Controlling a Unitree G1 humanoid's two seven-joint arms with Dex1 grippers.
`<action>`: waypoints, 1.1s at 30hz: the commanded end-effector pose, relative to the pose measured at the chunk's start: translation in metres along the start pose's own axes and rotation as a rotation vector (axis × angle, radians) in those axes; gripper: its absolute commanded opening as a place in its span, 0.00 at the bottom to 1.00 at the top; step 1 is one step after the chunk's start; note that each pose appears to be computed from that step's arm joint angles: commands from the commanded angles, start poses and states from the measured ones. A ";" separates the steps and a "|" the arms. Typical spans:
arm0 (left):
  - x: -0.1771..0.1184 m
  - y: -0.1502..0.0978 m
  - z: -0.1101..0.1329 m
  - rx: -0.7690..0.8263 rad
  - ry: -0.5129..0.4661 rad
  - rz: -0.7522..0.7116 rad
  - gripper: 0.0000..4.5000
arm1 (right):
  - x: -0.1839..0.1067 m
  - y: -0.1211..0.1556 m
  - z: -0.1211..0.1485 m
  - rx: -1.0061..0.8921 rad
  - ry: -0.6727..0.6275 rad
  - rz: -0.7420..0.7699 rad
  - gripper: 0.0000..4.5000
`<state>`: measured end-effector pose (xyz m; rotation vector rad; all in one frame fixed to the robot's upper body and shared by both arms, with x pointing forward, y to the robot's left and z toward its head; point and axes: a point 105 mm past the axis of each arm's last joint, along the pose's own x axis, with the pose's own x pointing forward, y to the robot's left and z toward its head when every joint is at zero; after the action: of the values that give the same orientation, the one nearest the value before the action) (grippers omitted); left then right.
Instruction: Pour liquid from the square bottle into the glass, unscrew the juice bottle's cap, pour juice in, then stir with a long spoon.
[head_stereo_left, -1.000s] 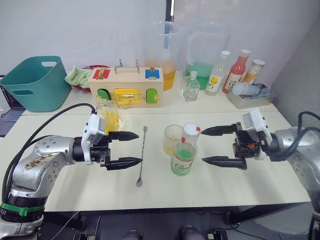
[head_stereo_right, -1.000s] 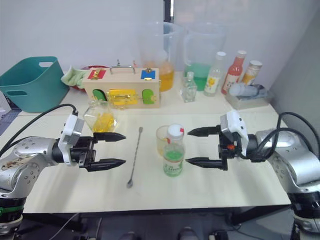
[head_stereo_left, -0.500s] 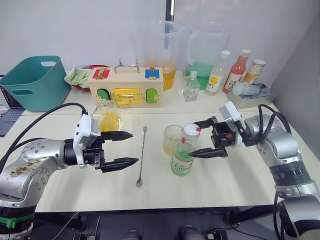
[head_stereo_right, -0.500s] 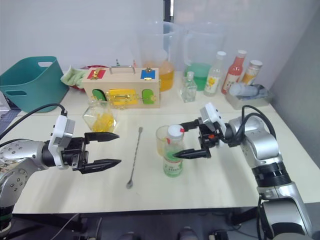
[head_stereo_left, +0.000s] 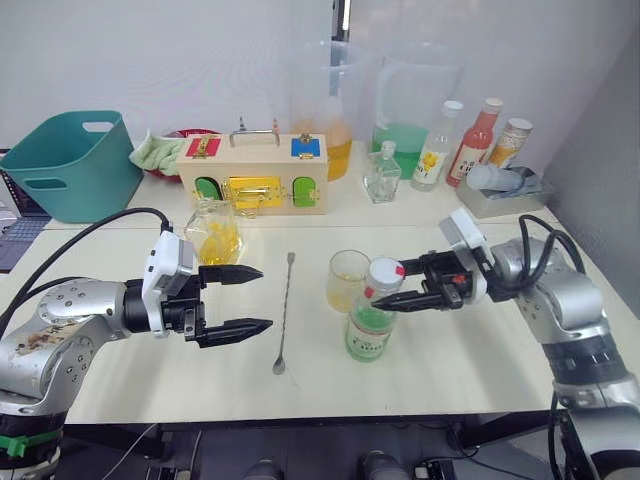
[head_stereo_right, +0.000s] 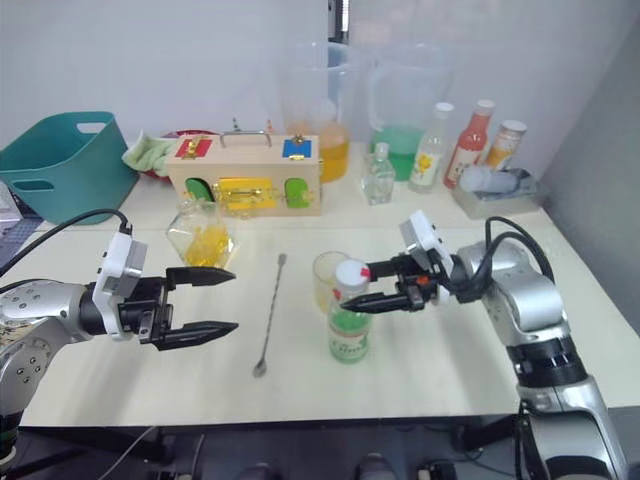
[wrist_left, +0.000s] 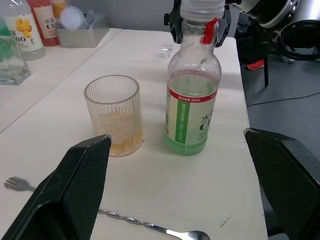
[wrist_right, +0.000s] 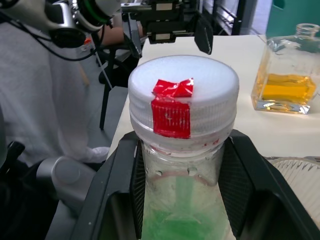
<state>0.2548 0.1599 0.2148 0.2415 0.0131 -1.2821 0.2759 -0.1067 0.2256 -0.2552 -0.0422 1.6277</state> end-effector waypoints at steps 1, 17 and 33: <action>0.002 -0.001 0.010 0.046 -0.028 -0.026 1.00 | -0.001 0.009 0.029 -0.065 -0.056 -0.040 0.33; 0.032 0.012 0.010 0.046 -0.063 -0.201 1.00 | 0.023 0.033 0.015 0.000 -0.036 -0.516 0.33; 0.032 0.012 0.012 0.056 -0.059 -0.195 1.00 | 0.029 0.034 -0.002 0.044 -0.030 -0.537 0.33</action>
<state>0.2770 0.1312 0.2142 0.2238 -0.0048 -1.4856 0.2449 -0.0823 0.2110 -0.1499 -0.0712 1.0752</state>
